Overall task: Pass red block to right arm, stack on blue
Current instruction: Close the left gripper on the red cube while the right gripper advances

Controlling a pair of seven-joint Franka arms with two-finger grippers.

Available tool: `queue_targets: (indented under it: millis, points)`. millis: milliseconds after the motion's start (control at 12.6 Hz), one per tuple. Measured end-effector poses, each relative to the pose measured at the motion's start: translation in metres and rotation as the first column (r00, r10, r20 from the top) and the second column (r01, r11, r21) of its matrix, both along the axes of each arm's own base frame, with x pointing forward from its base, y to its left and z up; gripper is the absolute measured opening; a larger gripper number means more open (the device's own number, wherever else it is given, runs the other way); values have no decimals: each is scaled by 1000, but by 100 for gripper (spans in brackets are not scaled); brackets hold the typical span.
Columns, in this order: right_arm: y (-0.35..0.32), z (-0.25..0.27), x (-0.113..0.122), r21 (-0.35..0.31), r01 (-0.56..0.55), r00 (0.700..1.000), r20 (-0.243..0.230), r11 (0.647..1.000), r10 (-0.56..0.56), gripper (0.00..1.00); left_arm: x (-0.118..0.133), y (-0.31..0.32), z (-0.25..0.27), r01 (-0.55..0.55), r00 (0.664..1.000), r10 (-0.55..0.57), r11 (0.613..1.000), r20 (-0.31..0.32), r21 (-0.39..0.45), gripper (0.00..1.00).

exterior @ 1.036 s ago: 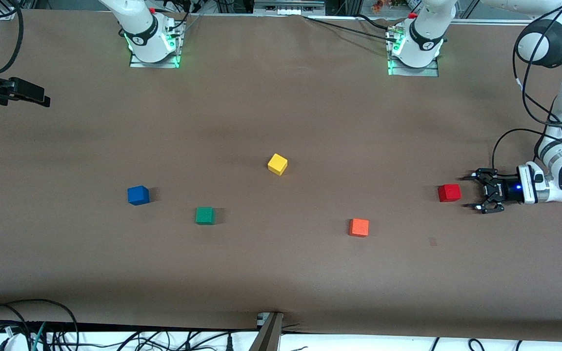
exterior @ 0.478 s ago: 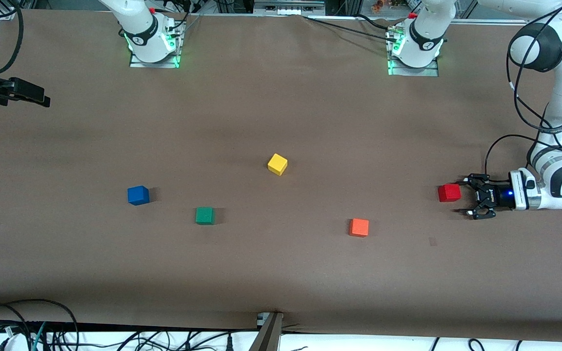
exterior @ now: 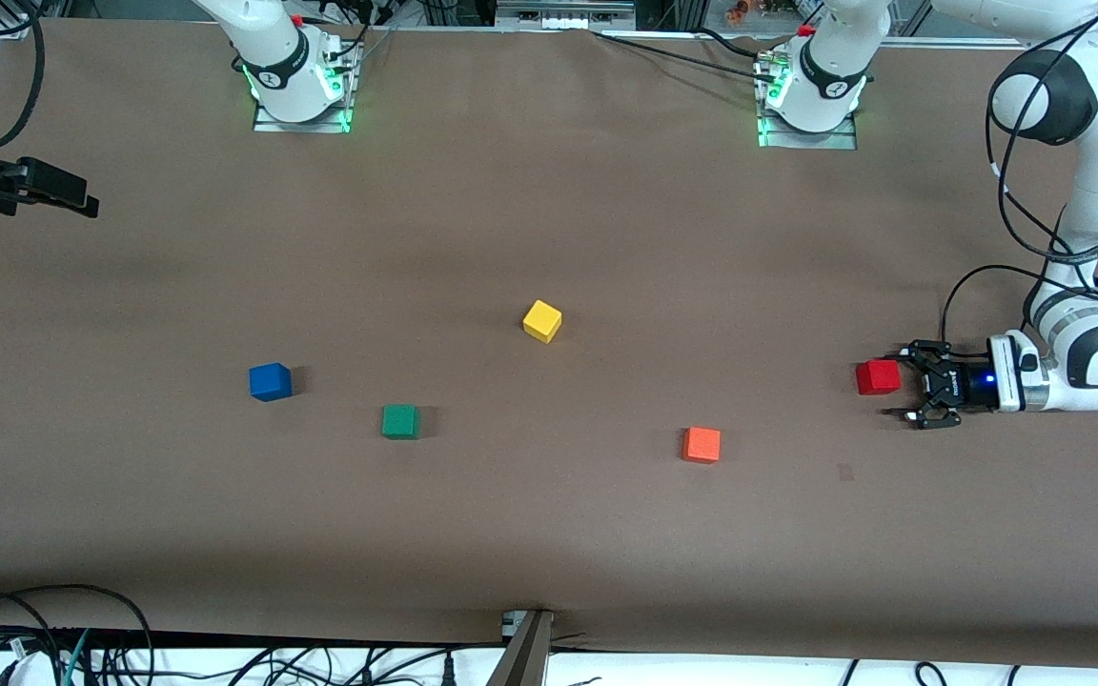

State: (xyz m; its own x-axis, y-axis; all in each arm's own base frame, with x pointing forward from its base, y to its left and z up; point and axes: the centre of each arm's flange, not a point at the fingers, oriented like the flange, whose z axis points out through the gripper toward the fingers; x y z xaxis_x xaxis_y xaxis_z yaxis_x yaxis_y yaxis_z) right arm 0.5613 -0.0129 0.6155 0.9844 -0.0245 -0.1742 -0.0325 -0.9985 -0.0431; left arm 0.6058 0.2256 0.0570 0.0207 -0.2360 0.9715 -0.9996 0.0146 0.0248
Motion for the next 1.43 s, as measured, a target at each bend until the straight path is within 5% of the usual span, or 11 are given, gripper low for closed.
queue_targets:
  millis: [398, 637, 956, 1434]
  points:
    - [7, -13, 11, 67, 2, 1000, 0, 998, -2, 100, 0, 0, 0, 0, 1000, 0, 1000, 2, 1, 94]
    - [14, -15, 18, 135, 8, 1000, 25, 991, -12, 100, 0, 2, -1, -1, 1000, 1, 1000, 2, 2, 56]
    - [19, -13, 24, 160, 6, 998, 66, 987, -17, 100, 0, 2, 0, -1, 1000, 1, 1000, 4, 4, 56]
    - [39, -51, 42, 245, 5, 1000, 6, 970, -7, 100, 23, -33, 14, 62, 997, -62, 998, 42, 1, 56]
